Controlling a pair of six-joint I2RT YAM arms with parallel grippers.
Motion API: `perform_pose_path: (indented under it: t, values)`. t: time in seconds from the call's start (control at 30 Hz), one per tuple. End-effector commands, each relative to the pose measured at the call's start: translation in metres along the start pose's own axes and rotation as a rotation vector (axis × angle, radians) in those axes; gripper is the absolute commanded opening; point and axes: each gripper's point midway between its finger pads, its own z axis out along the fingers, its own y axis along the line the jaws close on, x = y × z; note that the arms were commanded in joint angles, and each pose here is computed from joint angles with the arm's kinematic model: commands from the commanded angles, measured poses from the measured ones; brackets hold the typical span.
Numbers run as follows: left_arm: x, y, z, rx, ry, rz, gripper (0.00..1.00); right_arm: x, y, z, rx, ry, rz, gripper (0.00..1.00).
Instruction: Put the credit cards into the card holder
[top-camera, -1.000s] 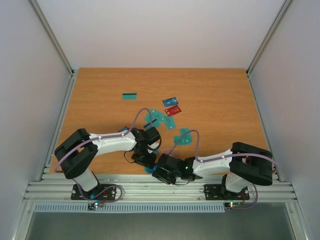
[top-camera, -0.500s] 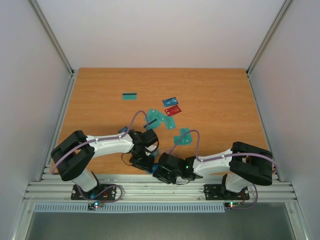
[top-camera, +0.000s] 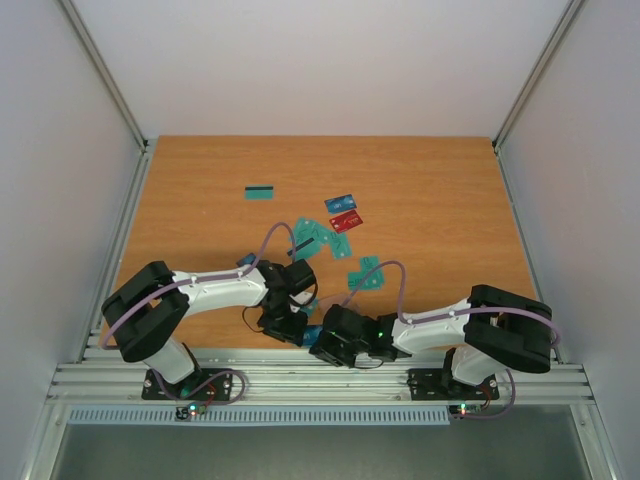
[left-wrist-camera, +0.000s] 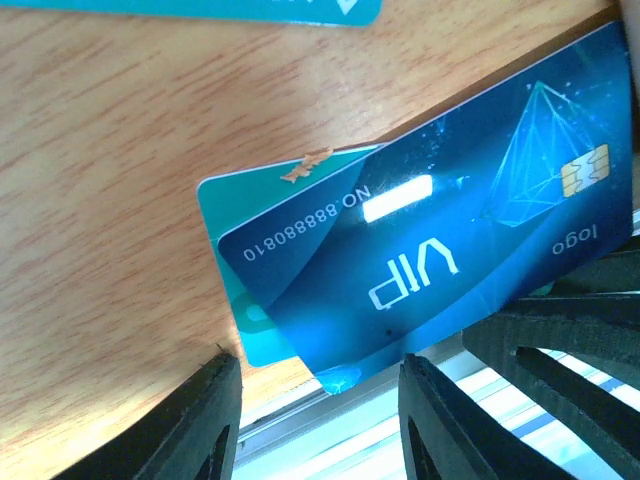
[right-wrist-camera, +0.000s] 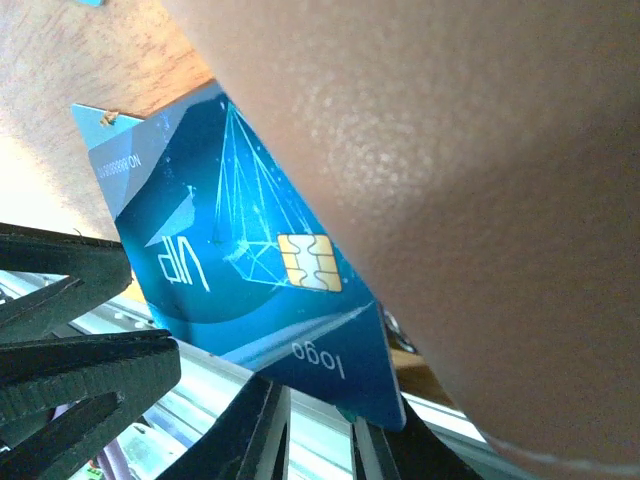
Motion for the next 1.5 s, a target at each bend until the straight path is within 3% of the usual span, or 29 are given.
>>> perform_pose_path:
  t: [0.0,0.37,0.8,1.47]
  values:
    - [0.006,0.008,0.000,-0.040,0.014,-0.012,0.45,-0.016,-0.010,-0.002,0.024,-0.057,0.007,0.17]
    - [0.001,0.004,-0.017,-0.039,-0.046,-0.021,0.45,-0.010,0.004,-0.001,0.005,-0.013,-0.024,0.09]
    - [-0.009,0.014,-0.082,-0.107,-0.293,-0.083,0.45,-0.004,0.034,-0.018,0.002,0.001,-0.075,0.01]
    - [-0.002,0.043,-0.163,-0.066,-0.601,-0.223,0.49,-0.021,0.114,-0.068,0.013,-0.005,-0.297,0.01]
